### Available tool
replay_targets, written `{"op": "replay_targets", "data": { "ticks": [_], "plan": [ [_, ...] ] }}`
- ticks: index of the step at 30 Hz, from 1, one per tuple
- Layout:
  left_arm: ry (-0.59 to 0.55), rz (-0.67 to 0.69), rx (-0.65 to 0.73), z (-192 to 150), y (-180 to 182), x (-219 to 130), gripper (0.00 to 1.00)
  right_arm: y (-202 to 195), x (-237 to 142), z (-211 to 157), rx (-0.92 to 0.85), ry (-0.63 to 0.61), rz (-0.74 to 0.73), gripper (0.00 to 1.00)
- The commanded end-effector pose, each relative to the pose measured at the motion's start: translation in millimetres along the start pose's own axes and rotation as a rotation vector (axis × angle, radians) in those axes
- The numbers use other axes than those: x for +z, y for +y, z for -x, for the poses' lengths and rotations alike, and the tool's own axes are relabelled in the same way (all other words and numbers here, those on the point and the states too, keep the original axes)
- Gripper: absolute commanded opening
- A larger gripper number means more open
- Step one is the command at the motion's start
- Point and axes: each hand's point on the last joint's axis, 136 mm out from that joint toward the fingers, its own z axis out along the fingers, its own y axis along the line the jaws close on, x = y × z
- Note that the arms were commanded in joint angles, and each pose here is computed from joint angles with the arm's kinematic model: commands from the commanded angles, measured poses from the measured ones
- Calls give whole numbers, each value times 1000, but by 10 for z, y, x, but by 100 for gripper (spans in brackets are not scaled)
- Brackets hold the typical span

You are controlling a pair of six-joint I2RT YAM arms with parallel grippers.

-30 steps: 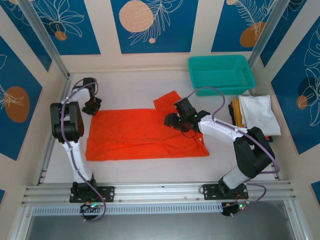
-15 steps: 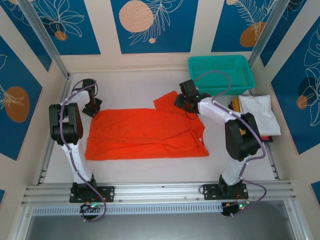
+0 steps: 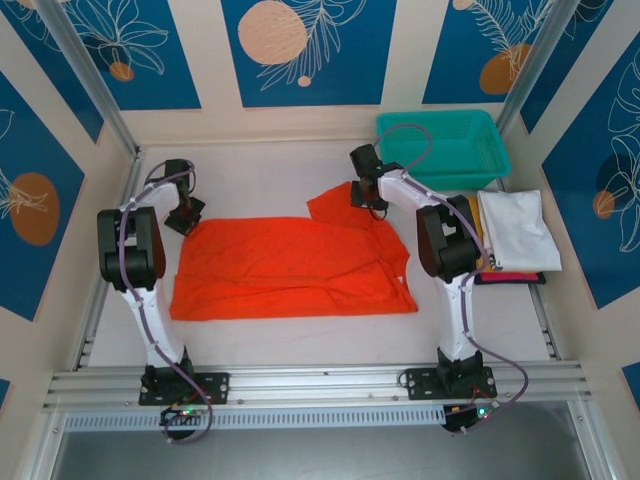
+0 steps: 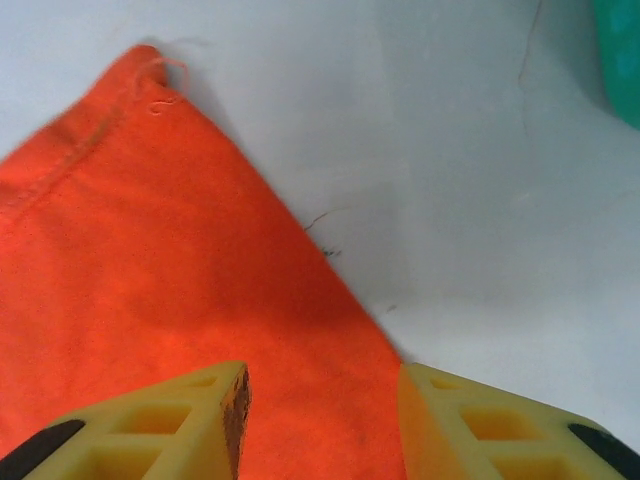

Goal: Fold and stack the t-shirts

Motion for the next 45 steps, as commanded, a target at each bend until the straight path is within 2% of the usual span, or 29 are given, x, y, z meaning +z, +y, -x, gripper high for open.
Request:
{"op": "replay_targets", "data": {
  "ticks": [1, 6, 15, 20, 24, 27, 30, 32, 34, 35, 39, 45],
  "plan": [
    [32, 4, 18, -71, 60, -11, 0, -88, 87, -64, -58, 88, 13, 43],
    [39, -6, 14, -84, 42, -9, 0, -73, 205, -119, -72, 134, 22, 37],
    [34, -4, 16, -71, 40, -26, 0, -47, 299, -248, -116, 180, 6, 37],
    [36, -5, 17, -74, 39, -25, 0, -46, 226, -311, -140, 182, 4, 40],
    [35, -7, 21, -69, 31, -29, 0, -31, 117, -319, -167, 169, 16, 39],
    [35, -10, 20, -66, 21, -27, 0, -43, 145, -358, -191, 176, 6, 35],
    [40, -15, 18, -74, 9, -24, 0, -59, 232, -417, -209, 203, -4, 26],
    [40, -15, 19, -74, 8, -33, 0, -51, 275, -444, -219, 218, -6, 17],
    [37, -14, 22, -67, 13, -46, 0, -34, 297, -452, -223, 224, -2, 2],
    [35, -15, 24, -62, 9, -53, 0, -22, 291, -442, -221, 223, 3, 0],
    [34, -22, 29, -62, -6, -74, 0, 27, 171, -281, -222, 181, 13, 0],
    [34, -60, 27, -45, -74, -187, 0, 97, -232, 112, -218, 55, 33, 0]
  ]
}}
